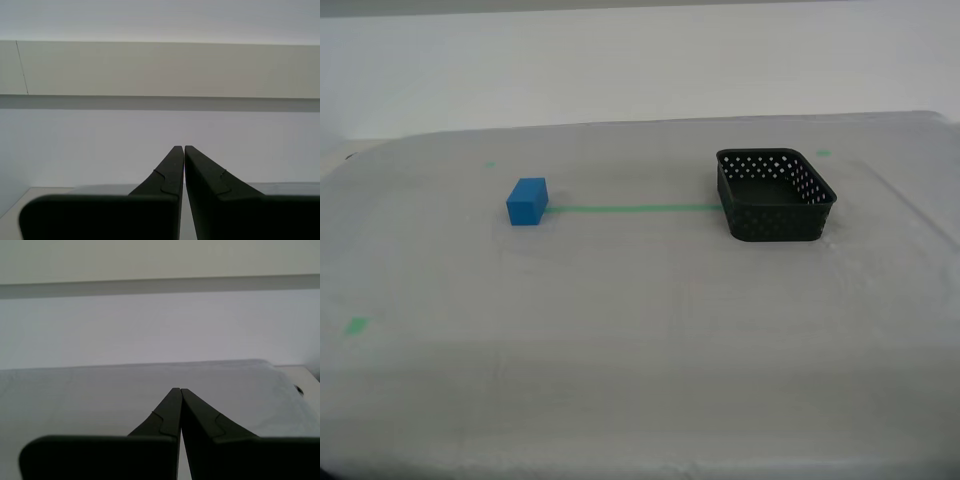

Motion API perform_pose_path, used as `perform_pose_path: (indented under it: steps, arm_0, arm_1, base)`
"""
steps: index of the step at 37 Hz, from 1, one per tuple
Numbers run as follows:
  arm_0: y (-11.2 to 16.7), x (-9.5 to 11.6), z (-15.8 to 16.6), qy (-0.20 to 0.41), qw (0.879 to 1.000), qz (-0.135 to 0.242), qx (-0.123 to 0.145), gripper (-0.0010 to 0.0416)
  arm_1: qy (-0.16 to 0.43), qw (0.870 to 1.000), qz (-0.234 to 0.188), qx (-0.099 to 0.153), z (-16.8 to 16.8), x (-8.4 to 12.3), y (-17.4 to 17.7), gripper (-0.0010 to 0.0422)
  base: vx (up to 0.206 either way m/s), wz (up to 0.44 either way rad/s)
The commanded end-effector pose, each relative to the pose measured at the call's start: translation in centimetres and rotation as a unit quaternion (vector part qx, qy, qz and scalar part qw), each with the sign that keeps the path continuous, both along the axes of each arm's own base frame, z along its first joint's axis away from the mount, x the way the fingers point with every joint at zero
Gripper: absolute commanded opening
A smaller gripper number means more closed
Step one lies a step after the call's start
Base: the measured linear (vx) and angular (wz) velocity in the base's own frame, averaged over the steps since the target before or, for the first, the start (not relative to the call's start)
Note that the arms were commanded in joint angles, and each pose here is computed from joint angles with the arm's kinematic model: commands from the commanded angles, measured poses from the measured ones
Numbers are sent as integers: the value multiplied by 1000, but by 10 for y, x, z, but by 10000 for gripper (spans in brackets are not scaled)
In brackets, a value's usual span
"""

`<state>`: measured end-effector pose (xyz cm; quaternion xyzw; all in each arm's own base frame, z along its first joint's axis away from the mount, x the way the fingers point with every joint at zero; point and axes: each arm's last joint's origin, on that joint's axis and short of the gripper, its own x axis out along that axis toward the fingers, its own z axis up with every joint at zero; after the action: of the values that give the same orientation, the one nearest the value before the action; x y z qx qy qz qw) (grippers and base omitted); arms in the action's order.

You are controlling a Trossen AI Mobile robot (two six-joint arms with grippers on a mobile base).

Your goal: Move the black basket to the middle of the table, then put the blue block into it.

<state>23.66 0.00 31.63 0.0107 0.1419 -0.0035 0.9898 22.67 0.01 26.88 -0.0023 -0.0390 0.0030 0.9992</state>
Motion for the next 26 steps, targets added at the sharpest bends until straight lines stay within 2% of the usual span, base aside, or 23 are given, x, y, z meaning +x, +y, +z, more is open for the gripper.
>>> perform_pose_path:
  steps: [1,8,18,26]
  arm_0:
    - [0,4,10,37,999,1,1,-1]
    - [1,15,24,119,993,7,3,-1]
    - [1,31,34,203,979,8,4,-1]
    - [2,43,38,274,961,26,18,-1]
  arm_1:
    - [-2,1000,0,1,1,0,0,0]
    - [-2,1000,0,1,1,0,0,0]
    - [-2,1000,0,1,1,0,0,0]
    - [-2,1000,0,1,1,0,0,0]
  base:
    - [0,0]
    - [0,0]
    - [0,0]
    - [0,0]
